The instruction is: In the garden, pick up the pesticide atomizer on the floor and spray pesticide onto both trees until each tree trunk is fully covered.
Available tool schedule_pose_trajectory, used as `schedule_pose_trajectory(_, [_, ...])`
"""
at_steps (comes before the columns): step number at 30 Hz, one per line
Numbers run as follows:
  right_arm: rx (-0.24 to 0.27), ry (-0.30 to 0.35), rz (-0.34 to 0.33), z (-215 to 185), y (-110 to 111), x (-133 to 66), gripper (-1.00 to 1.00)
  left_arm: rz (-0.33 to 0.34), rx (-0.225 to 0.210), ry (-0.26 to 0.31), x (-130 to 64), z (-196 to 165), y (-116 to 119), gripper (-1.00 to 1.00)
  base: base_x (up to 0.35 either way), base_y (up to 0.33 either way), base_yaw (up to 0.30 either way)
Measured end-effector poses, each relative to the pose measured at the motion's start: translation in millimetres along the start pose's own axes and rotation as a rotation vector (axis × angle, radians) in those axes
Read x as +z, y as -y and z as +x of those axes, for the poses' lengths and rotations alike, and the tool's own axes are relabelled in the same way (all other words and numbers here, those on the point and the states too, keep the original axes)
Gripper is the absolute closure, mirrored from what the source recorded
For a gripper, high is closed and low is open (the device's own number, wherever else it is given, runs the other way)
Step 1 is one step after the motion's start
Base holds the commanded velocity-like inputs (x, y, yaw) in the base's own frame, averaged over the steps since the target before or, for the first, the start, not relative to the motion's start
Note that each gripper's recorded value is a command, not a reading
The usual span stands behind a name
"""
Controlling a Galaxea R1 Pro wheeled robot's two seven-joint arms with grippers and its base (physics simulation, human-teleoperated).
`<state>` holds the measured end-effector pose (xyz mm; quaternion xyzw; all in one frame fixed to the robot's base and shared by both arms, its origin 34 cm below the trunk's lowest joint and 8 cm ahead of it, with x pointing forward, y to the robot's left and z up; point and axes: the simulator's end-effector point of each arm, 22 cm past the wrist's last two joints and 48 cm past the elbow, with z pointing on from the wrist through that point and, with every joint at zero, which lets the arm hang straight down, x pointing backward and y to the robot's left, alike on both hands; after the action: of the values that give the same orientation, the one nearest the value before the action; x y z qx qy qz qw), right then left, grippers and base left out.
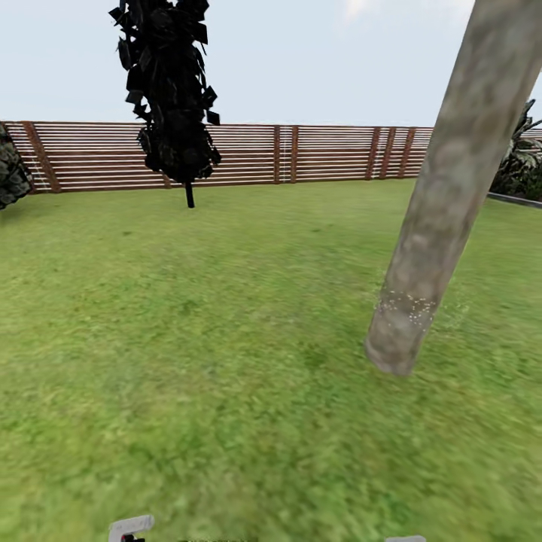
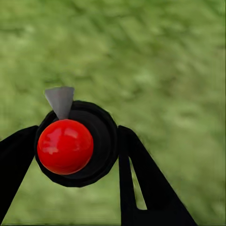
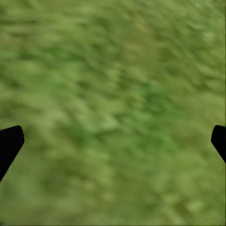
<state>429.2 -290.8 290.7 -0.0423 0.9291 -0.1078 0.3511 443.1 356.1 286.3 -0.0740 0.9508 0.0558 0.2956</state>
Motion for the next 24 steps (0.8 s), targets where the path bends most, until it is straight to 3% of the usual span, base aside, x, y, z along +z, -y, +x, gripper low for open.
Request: schedule_pose_trajectory(24, [0.0, 0.0, 0.0, 0.0, 0.0, 0.0, -1.0, 0.0, 0.001, 0.0, 0.0, 0.0, 0.0, 1.0, 0.0, 0.0, 0.285])
